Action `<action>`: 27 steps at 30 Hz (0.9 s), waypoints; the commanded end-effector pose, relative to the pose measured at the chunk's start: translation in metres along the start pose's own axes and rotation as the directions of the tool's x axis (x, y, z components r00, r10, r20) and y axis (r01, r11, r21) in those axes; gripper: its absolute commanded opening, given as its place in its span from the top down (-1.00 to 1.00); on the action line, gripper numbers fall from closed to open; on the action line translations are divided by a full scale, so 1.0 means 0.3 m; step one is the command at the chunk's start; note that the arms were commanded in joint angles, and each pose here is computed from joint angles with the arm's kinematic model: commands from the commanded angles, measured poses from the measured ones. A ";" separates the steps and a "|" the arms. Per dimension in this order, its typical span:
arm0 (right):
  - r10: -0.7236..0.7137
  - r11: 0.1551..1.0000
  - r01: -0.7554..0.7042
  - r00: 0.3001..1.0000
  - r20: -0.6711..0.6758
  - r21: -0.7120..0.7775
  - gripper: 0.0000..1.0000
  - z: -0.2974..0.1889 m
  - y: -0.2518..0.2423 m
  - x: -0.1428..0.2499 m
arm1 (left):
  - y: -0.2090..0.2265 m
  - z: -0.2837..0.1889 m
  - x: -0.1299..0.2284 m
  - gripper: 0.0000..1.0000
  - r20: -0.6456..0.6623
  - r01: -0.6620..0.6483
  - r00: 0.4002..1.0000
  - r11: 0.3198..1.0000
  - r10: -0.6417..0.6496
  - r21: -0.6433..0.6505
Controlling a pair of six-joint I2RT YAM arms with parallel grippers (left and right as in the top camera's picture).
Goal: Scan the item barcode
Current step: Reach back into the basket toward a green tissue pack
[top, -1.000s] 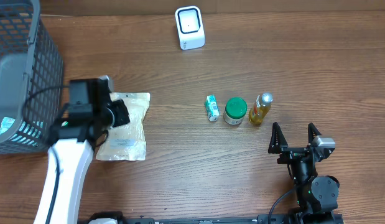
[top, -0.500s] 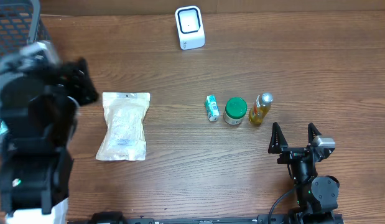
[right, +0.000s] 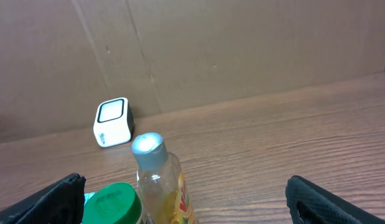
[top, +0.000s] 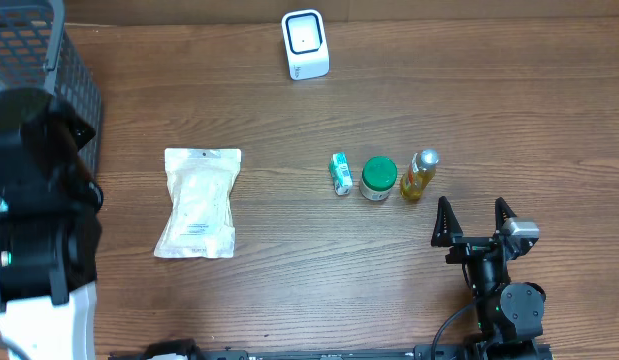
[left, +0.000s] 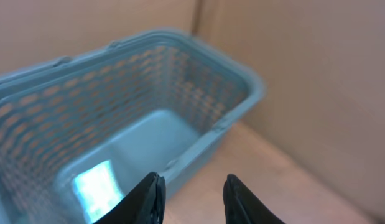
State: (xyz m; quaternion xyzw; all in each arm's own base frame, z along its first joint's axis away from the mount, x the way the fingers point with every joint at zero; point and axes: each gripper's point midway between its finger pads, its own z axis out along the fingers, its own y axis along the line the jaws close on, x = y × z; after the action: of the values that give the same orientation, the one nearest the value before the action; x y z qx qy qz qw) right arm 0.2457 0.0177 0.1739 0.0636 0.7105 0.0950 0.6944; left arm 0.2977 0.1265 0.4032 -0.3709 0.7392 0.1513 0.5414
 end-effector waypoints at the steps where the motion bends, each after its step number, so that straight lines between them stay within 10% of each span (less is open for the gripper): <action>1: -0.005 1.000 0.005 1.000 0.004 -0.001 -1.00 0.000 -0.002 0.006 | 0.068 0.068 0.011 0.31 -0.021 0.052 0.998 0.993 -0.055 -0.106; 14: -0.005 1.000 0.005 1.000 0.004 -0.001 -1.00 0.000 -0.002 0.006 | 0.310 0.467 0.240 0.28 -0.390 0.222 0.880 0.960 -0.272 -0.170; 27: -0.005 1.000 0.005 1.000 0.004 0.000 -1.00 0.000 -0.002 0.006 | 0.514 0.664 0.498 0.02 -0.521 0.084 0.794 0.905 -0.314 -0.417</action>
State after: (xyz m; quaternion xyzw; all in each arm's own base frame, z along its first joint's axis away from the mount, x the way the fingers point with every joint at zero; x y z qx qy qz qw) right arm 0.2457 0.0178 0.1739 0.0634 0.7105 0.0951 0.6944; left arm 0.3072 0.2898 0.1797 -0.5634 0.7836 0.0923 0.2448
